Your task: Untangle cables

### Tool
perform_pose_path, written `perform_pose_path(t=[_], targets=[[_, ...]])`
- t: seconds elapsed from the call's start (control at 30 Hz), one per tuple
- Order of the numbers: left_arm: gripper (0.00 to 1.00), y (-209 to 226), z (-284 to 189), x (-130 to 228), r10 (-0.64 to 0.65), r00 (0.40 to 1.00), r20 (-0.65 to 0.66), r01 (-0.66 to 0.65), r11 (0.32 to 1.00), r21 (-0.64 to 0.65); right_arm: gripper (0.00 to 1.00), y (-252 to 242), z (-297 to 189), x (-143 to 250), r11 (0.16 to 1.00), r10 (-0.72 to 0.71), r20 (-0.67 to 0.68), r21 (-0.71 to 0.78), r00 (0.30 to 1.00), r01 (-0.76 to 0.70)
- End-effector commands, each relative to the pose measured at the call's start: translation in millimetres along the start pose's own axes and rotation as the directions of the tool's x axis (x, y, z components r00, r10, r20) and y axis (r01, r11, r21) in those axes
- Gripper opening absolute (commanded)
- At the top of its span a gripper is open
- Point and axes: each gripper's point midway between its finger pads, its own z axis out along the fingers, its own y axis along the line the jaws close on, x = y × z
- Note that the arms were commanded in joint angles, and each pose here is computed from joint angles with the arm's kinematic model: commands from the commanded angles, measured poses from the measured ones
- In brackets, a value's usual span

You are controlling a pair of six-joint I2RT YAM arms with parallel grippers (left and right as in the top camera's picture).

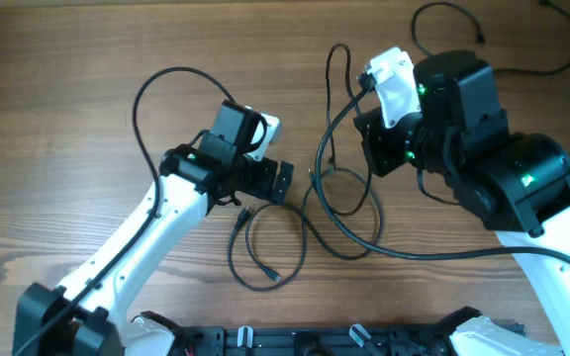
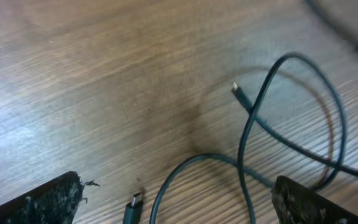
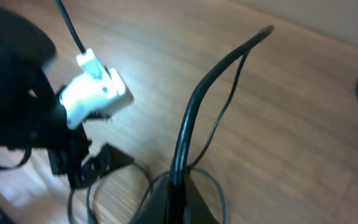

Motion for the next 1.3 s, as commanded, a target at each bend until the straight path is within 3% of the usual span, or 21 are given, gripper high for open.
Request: perform_pose_path(t=[0.0, 0.13, 0.5, 0.87, 1.13, 1.17, 1.27], targets=[[1.0, -10.2, 15.9, 15.9, 0.094, 0.992, -0.08, -0.088, 0.994, 0.072, 0.04, -7.3, -2.5, -15.0, 0.999, 0.02, 0.058, 0.045, 0.998, -0.023], [1.0, -22.4, 19.4, 21.9, 0.161, 0.982, -0.095, -0.145, 0.977, 0.156, 0.04, -14.2, -5.3, -37.1, 0.995, 0.047, 0.152, 0.079, 0.987, -0.06], [1.0, -25.8, 18.9, 21.2, 0.23, 0.97, -0.077, -0.213, 0.96, 0.182, 0.04, -10.8, -18.5, -88.4, 0.991, 0.112, 0.362, 0.025, 0.926, -0.129], [1.0, -26.3, 24.5, 8.4, 0.244, 0.969, -0.026, -0.236, 0.956, 0.176, 0.04, -3.9, -22.3, -98.8, 0.993, 0.115, 0.398, -0.018, 0.91, -0.117], [1.0, -26.4, 54.0, 22.4, 0.265, 0.959, -0.098, -0.242, 0.95, 0.2, 0.04, -3.0, -23.3, -100.2, 0.993, 0.114, 0.404, -0.023, 0.908, -0.115], [0.98, -27.5, 59.4, 24.1, 0.269, 0.957, -0.106, -0.244, 0.948, 0.203, 0.04, -3.0, -23.2, -100.1, 0.993, 0.114, 0.404, -0.023, 0.908, -0.115], [0.59, -30.8, 69.8, 24.3, 0.28, 0.954, -0.107, -0.254, 0.944, 0.209, 0.04, -3.0, -23.2, -100.1, 0.993, 0.114, 0.404, -0.023, 0.908, -0.115]])
